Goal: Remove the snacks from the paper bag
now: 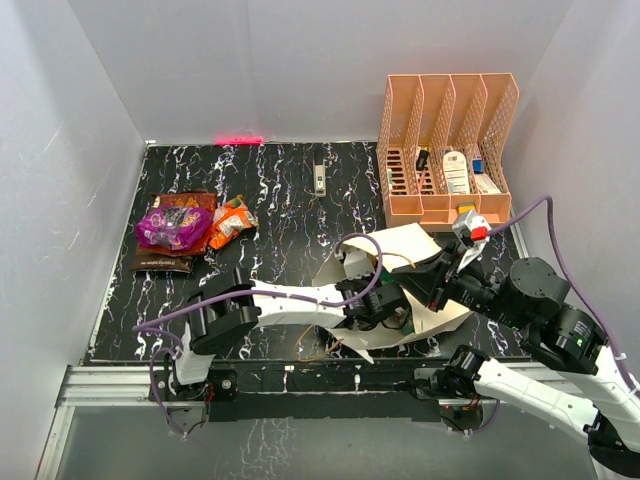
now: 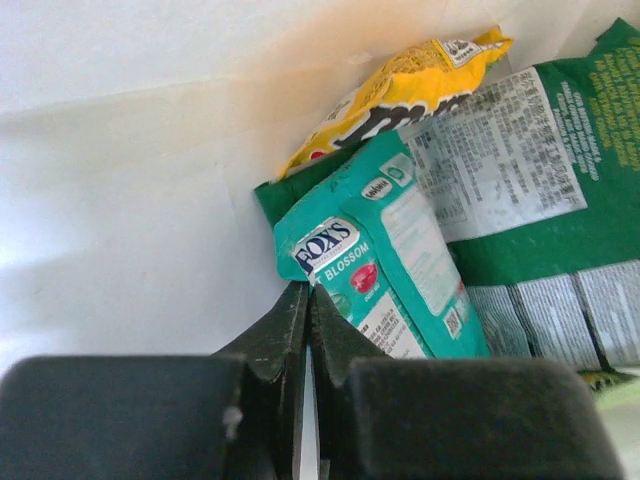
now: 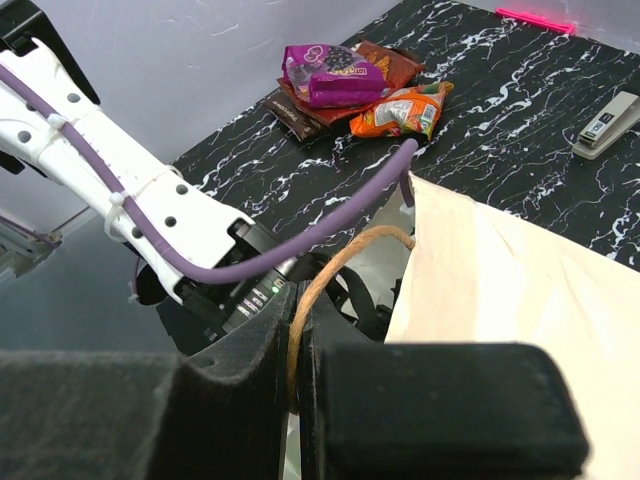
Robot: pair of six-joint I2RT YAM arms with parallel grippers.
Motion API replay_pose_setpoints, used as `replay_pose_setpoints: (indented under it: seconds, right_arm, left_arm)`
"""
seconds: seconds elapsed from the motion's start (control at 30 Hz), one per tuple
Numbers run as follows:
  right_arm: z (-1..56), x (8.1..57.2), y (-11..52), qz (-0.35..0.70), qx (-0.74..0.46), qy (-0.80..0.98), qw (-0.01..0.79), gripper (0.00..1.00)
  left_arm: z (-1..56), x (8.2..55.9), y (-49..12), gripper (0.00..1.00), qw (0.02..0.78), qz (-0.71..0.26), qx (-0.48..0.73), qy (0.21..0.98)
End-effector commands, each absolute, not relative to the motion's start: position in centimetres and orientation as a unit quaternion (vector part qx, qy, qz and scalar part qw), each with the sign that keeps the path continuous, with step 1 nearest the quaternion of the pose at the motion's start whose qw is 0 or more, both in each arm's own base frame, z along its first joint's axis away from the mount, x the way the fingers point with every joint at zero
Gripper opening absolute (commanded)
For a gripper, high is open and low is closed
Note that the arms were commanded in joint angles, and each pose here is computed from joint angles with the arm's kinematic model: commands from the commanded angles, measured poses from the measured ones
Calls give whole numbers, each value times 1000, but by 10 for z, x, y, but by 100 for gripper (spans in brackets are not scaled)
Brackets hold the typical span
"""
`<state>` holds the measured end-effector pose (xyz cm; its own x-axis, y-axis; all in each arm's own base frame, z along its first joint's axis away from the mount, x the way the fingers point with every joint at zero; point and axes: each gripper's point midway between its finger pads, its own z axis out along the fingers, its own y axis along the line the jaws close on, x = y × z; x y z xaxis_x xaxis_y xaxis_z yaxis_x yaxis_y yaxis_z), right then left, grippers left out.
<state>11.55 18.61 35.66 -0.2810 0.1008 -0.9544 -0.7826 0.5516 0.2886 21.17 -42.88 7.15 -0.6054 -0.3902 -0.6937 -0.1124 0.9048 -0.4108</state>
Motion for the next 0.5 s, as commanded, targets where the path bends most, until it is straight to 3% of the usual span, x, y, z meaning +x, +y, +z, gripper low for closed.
replay_pose_setpoints:
  seconds: [0.0, 0.47]
  right_arm:
    - [380, 113, 177, 410, -239, 664, 578, 7]
    - [370, 115, 168, 392, -235, 663, 593, 7]
  left_arm:
    - [128, 200, -411, 0, 405, -218, -162, 873]
    - [177, 169, -370, 0, 395, -289, -121, 863]
